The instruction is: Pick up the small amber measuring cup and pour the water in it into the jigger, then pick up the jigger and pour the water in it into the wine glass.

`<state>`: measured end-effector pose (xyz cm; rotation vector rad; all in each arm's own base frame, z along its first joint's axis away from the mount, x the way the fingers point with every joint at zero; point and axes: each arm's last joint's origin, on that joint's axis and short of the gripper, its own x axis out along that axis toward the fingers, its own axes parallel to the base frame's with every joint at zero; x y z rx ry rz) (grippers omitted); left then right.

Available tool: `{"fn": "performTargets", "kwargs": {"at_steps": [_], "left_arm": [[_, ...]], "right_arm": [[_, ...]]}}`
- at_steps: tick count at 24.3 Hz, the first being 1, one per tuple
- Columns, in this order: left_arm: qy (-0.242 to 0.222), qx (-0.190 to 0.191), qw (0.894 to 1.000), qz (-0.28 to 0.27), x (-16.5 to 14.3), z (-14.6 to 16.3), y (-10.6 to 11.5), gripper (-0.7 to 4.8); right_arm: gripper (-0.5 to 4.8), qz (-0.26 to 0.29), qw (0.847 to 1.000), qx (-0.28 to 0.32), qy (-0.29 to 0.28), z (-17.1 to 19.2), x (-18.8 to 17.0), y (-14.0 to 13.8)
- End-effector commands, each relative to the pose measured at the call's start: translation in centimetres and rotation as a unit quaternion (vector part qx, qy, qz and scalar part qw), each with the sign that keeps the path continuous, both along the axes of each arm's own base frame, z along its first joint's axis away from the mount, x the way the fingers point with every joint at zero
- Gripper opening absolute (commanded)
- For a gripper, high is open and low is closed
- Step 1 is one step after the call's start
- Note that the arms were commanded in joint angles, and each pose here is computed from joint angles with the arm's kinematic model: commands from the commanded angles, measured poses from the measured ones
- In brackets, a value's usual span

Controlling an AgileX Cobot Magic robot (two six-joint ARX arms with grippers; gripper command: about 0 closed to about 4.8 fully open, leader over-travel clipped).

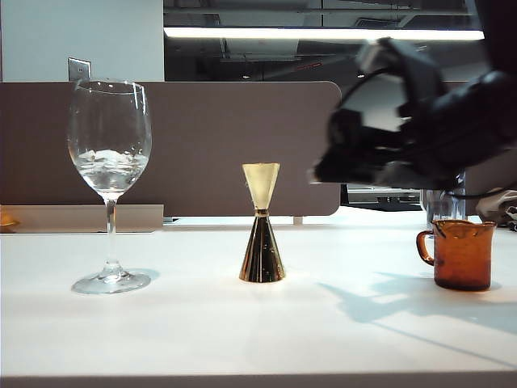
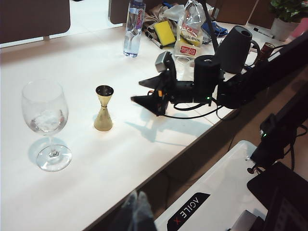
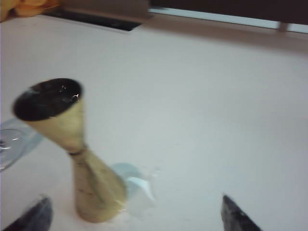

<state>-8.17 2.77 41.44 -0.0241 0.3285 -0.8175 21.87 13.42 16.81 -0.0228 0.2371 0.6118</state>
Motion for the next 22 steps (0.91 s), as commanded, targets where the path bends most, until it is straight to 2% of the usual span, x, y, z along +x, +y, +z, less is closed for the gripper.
{"fn": "performTargets", "kwargs": {"at_steps": [1, 6, 10, 14, 20, 22], "left_arm": [[-0.002, 0.001, 1.000, -0.002, 0.0, 0.0, 0.0, -0.02], [-0.001, 0.001, 1.000, -0.002, 0.0, 0.0, 0.0, -0.02], [-0.002, 0.001, 1.000, -0.002, 0.0, 0.0, 0.0, -0.02], [-0.002, 0.001, 1.000, -0.002, 0.0, 0.0, 0.0, -0.02], [-0.002, 0.001, 1.000, -0.002, 0.0, 0.0, 0.0, -0.02], [-0.001, 0.001, 1.000, -0.002, 0.0, 0.0, 0.0, -0.02]], "right_arm": [[4.79, 0.024, 1.000, 0.004, -0.005, 0.1, 0.5, 1.4], [4.79, 0.059, 0.998, 0.000, 0.000, -0.7, 1.3, 4.3], [4.79, 0.067, 0.998, -0.001, 0.002, -1.2, 1.8, 5.2], [4.18, 0.068, 0.998, -0.003, 0.007, -1.6, 2.5, 5.8], [4.14, 0.068, 0.998, -0.007, 0.012, -2.0, 3.0, 6.2], [3.86, 0.068, 0.998, -0.008, 0.014, -2.2, 3.2, 6.3]]}}
